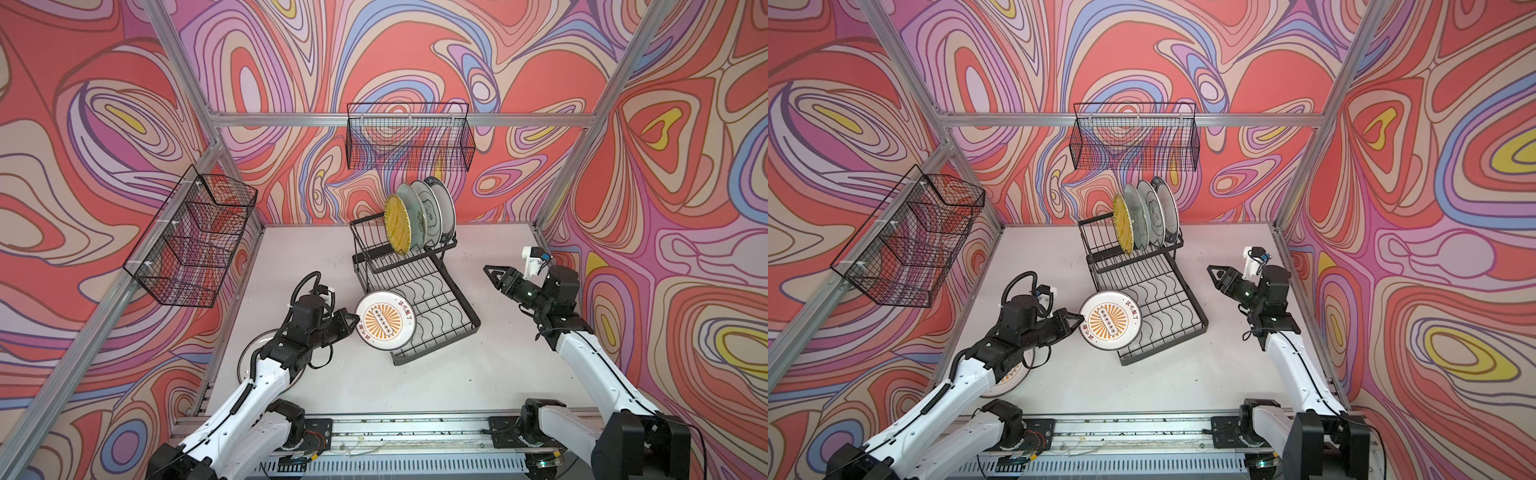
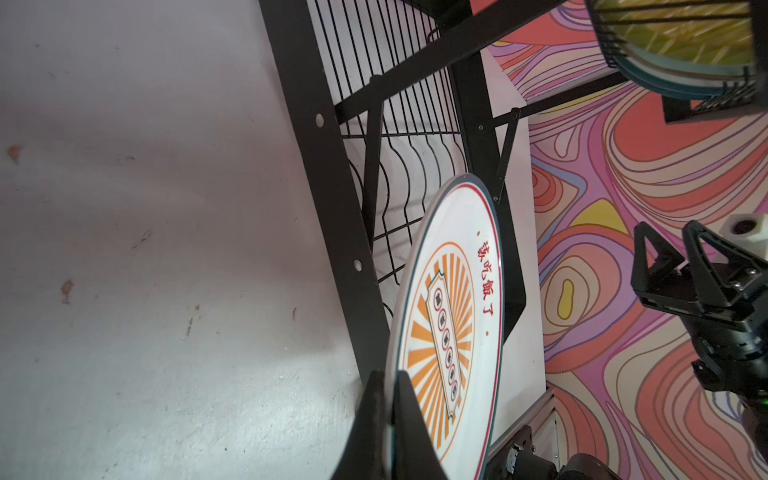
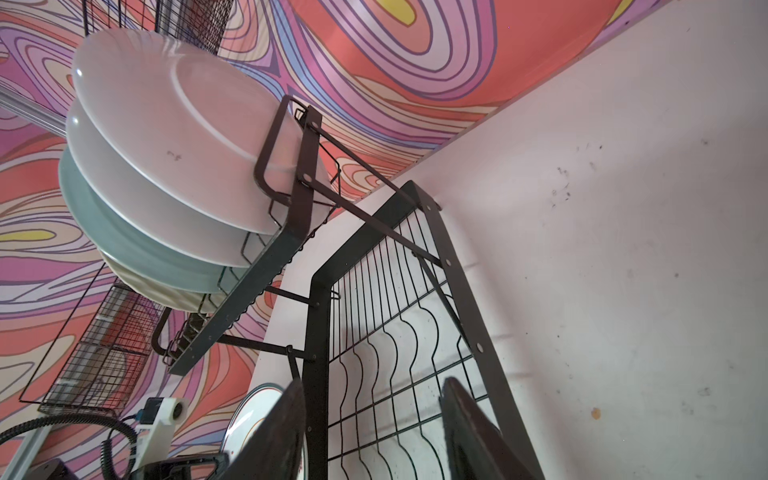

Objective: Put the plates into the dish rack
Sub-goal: 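Hold the sunburst plate with the left gripper while the right gripper grasps its rim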

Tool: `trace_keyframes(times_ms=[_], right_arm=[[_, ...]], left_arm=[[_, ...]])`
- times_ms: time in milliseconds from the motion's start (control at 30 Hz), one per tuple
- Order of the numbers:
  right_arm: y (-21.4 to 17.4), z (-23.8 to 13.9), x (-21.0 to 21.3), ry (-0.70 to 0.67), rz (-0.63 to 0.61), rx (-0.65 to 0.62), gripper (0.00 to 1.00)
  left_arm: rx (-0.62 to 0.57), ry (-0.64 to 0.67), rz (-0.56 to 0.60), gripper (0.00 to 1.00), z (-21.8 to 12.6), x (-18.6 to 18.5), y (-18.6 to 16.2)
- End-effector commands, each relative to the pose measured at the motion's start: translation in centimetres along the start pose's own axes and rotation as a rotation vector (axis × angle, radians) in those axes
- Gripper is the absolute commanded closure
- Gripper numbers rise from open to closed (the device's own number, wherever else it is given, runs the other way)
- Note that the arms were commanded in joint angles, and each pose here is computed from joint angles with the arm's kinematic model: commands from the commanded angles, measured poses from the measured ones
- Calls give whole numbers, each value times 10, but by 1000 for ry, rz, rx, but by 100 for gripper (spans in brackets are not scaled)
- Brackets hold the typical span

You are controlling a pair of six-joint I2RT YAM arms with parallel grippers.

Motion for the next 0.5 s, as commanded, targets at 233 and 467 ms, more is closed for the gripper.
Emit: trace_keyframes(times_ms=[233, 467], right_arm=[[-31, 3, 19, 157, 38, 101, 42], [-73, 41, 41, 212, 38, 229, 39]], left_arm=[[-43, -200, 13, 100, 27, -30, 2], [-57, -265, 4, 100, 35, -34, -2]])
Point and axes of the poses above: each gripper's point midway between its finger pads, its own z axis out along the fingers, its own x axis along the line the jaws close on, y = z × x, the point moved 5 cm from there along -z, back along the fingers, and after that the axes turned 9 degrees about -z, right-handed, at the moved point
